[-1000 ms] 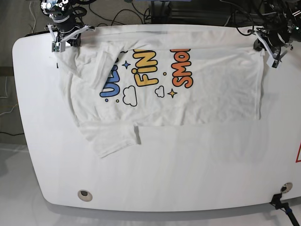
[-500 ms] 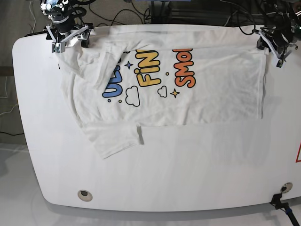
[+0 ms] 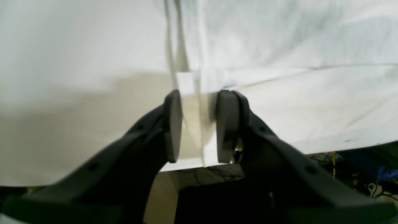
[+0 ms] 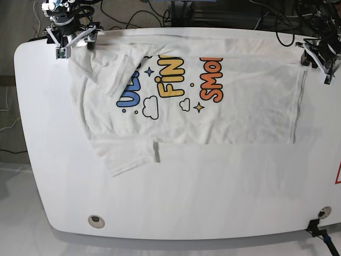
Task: Fold the T-shirt properly
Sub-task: 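Open both grippers and release the shirt's shoulder edges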
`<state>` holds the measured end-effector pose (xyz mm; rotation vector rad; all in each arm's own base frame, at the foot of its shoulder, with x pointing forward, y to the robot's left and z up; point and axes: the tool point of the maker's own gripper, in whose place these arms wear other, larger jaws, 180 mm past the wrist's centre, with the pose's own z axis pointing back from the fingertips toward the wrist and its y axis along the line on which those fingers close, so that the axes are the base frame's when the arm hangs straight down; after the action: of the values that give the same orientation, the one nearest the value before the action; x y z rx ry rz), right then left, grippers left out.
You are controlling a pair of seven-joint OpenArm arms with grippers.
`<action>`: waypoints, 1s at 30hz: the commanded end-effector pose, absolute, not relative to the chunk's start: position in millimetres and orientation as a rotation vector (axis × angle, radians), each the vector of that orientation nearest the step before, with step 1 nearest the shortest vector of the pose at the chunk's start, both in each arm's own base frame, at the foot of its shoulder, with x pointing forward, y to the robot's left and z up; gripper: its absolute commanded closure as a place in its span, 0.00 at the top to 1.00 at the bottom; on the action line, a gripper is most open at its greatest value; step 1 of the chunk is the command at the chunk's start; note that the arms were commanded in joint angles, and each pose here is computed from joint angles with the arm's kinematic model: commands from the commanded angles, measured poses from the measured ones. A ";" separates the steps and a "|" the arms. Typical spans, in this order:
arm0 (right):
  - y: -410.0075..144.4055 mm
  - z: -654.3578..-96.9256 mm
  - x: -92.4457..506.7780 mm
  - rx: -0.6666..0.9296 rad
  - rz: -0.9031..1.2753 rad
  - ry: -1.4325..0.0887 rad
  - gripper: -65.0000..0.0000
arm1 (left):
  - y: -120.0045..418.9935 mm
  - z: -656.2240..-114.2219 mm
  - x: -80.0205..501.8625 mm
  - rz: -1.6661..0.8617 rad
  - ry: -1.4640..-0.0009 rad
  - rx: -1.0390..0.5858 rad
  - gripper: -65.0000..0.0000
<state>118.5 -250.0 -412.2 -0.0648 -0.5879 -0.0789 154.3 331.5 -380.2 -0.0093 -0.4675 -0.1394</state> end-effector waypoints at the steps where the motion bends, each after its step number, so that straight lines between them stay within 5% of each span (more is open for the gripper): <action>1: -255.0 -402.9 125.2 -0.081 -0.066 -0.623 0.76 | 338.7 -371.2 157.7 -0.154 -0.485 0.018 0.26; 30: -259.4 -397.9 134.4 -0.086 -0.050 -0.644 0.76 | 344.3 -349.3 164.9 -0.169 -0.541 0.069 0.26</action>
<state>129.8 -257.2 -406.0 -0.0773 -0.6130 -0.0610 157.5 341.1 -359.7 0.0543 -0.5052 -0.1535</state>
